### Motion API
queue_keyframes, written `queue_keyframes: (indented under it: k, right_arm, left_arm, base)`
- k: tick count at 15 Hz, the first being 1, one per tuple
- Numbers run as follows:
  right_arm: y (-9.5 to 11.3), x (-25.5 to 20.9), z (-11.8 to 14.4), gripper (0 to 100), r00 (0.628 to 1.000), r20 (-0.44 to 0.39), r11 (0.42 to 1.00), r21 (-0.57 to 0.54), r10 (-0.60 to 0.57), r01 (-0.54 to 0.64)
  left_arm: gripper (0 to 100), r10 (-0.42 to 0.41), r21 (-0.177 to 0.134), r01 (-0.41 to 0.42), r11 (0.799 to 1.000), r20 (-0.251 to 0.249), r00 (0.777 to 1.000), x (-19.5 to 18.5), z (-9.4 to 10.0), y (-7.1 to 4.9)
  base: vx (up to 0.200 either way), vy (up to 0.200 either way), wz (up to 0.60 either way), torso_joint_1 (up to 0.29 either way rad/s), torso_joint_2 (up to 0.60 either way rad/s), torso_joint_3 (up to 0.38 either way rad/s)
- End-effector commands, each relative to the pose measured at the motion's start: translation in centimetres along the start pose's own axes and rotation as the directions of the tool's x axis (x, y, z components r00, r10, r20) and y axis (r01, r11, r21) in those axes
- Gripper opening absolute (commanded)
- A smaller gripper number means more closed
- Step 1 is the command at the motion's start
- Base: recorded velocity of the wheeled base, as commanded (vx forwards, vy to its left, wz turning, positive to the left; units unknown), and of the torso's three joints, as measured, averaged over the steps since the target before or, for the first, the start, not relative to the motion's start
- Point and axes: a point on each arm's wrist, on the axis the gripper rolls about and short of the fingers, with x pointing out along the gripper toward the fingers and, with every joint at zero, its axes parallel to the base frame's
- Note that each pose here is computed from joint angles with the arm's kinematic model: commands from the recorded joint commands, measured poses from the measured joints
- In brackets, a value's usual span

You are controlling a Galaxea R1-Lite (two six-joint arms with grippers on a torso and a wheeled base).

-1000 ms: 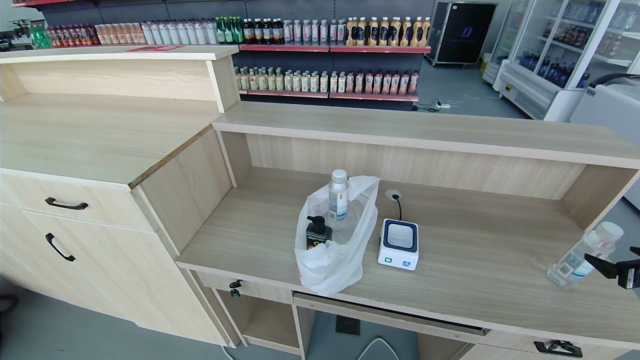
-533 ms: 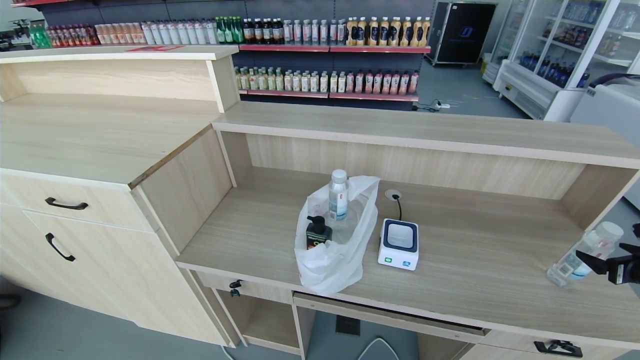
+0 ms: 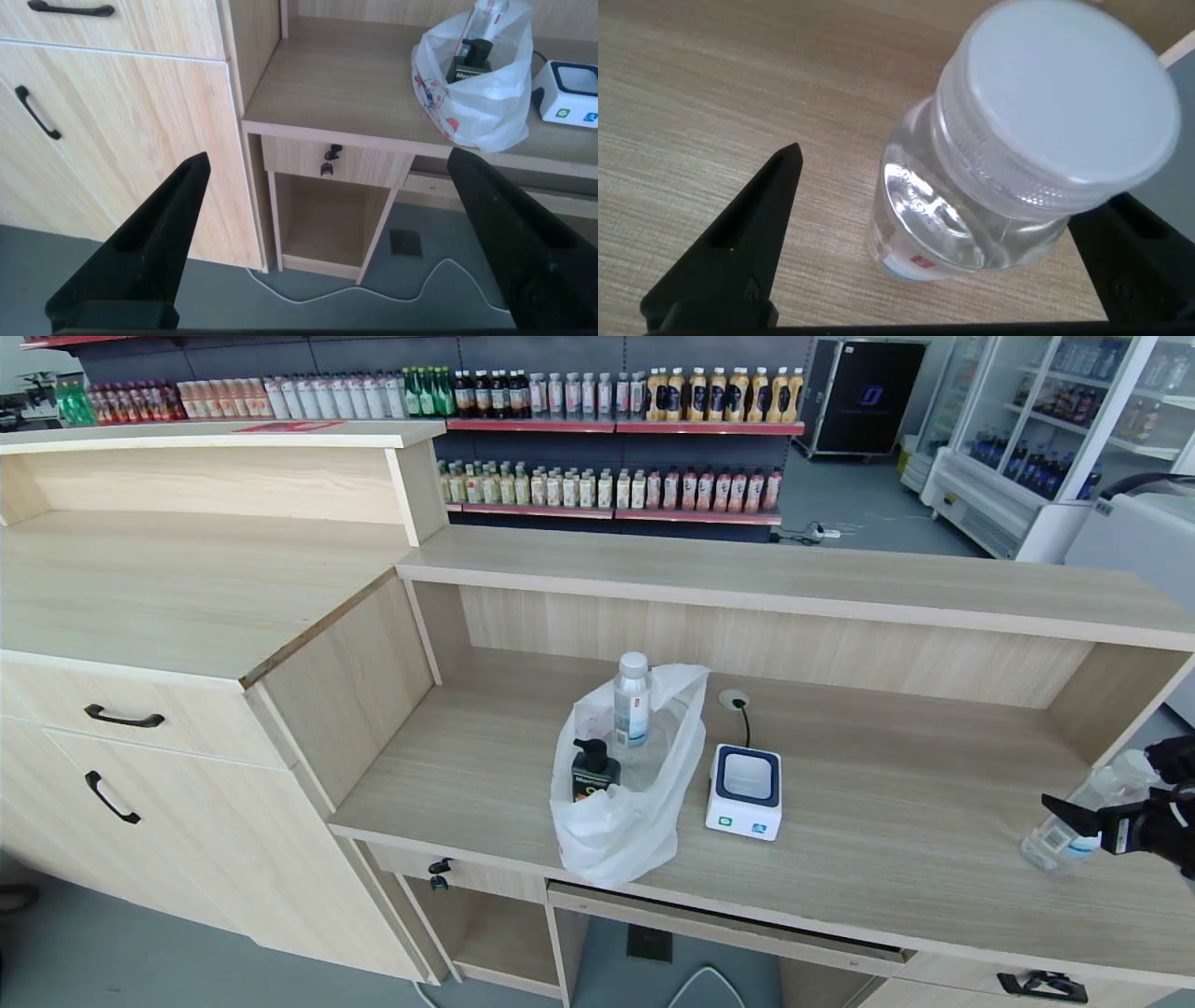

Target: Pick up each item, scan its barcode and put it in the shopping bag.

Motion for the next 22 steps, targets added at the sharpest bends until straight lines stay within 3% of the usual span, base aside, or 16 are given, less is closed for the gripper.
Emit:
queue_keyframes:
  k: [1, 12, 13, 22]
  right_arm:
    - [0.2, 0.3, -0.2, 100, 1.0, -0.003, 1.0, 0.001, 0.01, -0.01]
    - [1.1, 2.4, -0.1, 100, 0.999, 0.031, 0.998, -0.044, 0.043, -0.042]
    - [1.0, 2.4, 0.0, 0, 0.998, 0.036, 0.998, -0.048, 0.041, -0.039]
    - [0.8, 2.5, -0.3, 0, 0.999, 0.029, 0.999, -0.038, 0.033, -0.032]
  left_arm:
    - [100, 0.0, -0.001, 0.0, 1.0, 0.0, 1.0, 0.0, 0.0, 0.0]
    - [100, 0.0, 0.0, 0.0, 1.0, 0.0, 1.0, 0.0, 0.0, 0.0]
    - [100, 0.0, -0.001, 0.0, 1.0, 0.0, 1.0, 0.0, 0.0, 0.0]
    - [100, 0.0, -0.001, 0.0, 1.0, 0.0, 1.0, 0.0, 0.0, 0.0]
  base:
    - [0.0, 0.0, 0.0, 0.0, 0.0, 0.0]
    - [0.0, 0.0, 0.0, 0.0, 0.0, 0.0]
    - [0.0, 0.0, 0.0, 0.0, 0.0, 0.0]
    - [0.0, 0.0, 0.0, 0.0, 0.0, 0.0]
